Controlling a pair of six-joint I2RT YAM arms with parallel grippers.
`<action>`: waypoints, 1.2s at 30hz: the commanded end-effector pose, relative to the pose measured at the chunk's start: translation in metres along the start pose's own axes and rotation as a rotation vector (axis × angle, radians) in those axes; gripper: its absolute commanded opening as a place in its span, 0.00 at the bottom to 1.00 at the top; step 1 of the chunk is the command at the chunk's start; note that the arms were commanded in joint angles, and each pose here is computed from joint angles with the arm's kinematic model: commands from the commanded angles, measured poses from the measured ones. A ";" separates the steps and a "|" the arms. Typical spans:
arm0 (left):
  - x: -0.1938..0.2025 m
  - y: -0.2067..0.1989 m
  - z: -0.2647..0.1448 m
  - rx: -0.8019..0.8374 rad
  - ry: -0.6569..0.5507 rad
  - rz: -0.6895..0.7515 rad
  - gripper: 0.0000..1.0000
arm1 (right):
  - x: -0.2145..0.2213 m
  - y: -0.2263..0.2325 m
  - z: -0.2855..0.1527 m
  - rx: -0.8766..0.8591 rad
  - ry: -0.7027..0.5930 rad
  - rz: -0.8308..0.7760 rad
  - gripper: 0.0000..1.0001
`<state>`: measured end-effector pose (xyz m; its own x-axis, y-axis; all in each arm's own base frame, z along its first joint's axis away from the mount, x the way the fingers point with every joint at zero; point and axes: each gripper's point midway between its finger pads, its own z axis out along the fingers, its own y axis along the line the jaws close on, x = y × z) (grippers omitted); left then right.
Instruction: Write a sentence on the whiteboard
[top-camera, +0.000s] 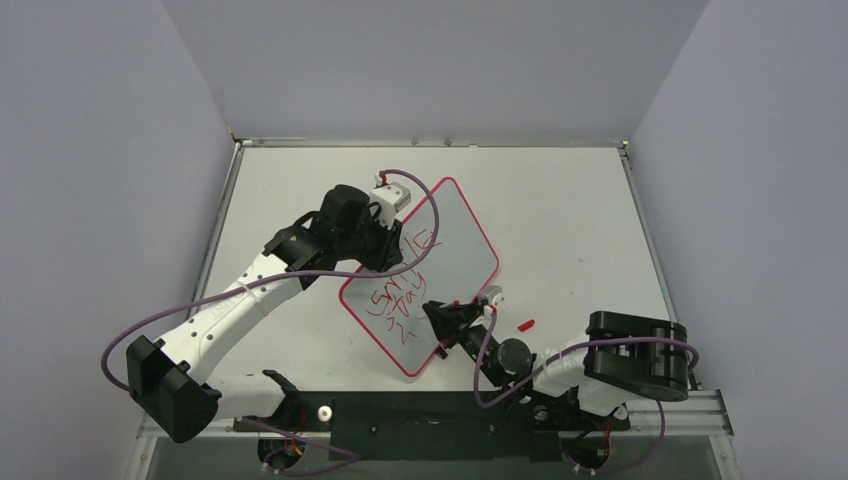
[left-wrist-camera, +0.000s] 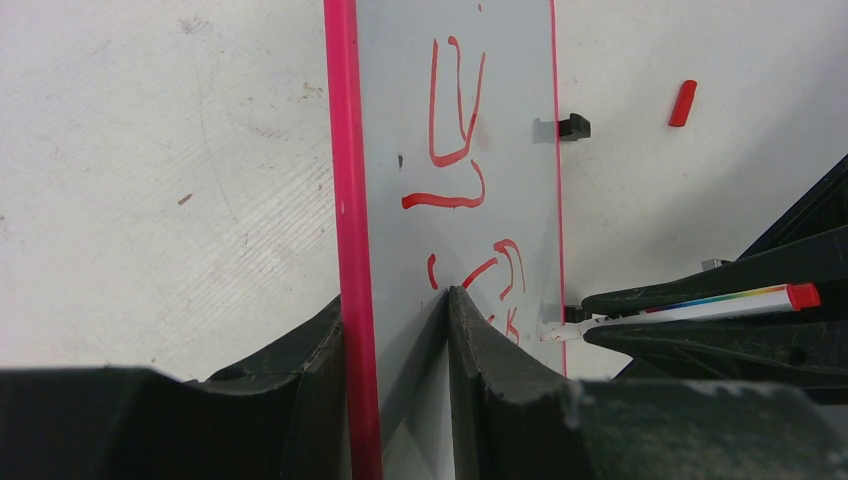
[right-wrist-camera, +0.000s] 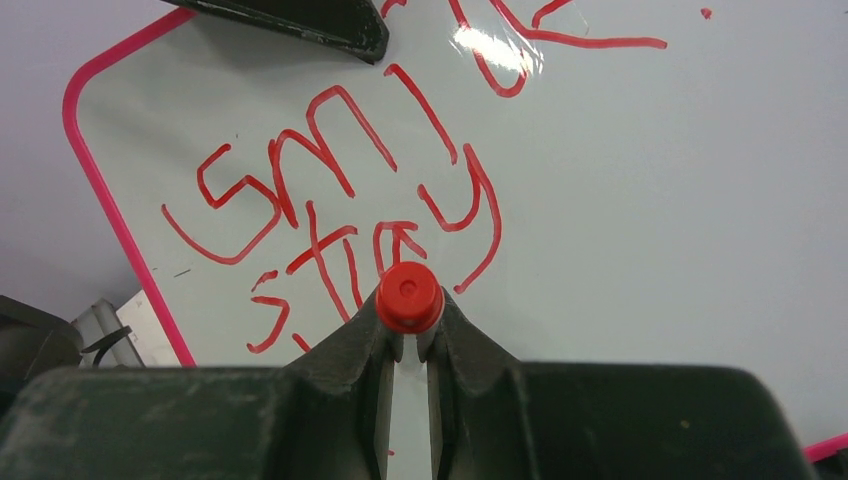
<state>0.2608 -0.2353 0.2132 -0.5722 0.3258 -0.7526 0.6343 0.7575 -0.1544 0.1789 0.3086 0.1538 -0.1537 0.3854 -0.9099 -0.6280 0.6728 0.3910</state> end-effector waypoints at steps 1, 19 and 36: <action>0.009 0.030 0.002 -0.135 0.039 0.120 0.00 | -0.012 0.012 0.004 -0.041 -0.054 0.082 0.00; 0.010 0.031 0.004 -0.138 0.045 0.119 0.00 | 0.016 0.008 -0.008 -0.030 0.042 0.099 0.00; 0.010 0.031 0.004 -0.139 0.047 0.119 0.00 | 0.030 -0.028 -0.011 0.153 0.085 0.055 0.00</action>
<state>0.2609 -0.2347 0.2121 -0.5750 0.3274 -0.7498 0.6319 0.7598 -0.1529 0.1709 0.3058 0.1268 -0.2621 0.4108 -0.8732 -0.5632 0.6696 0.4841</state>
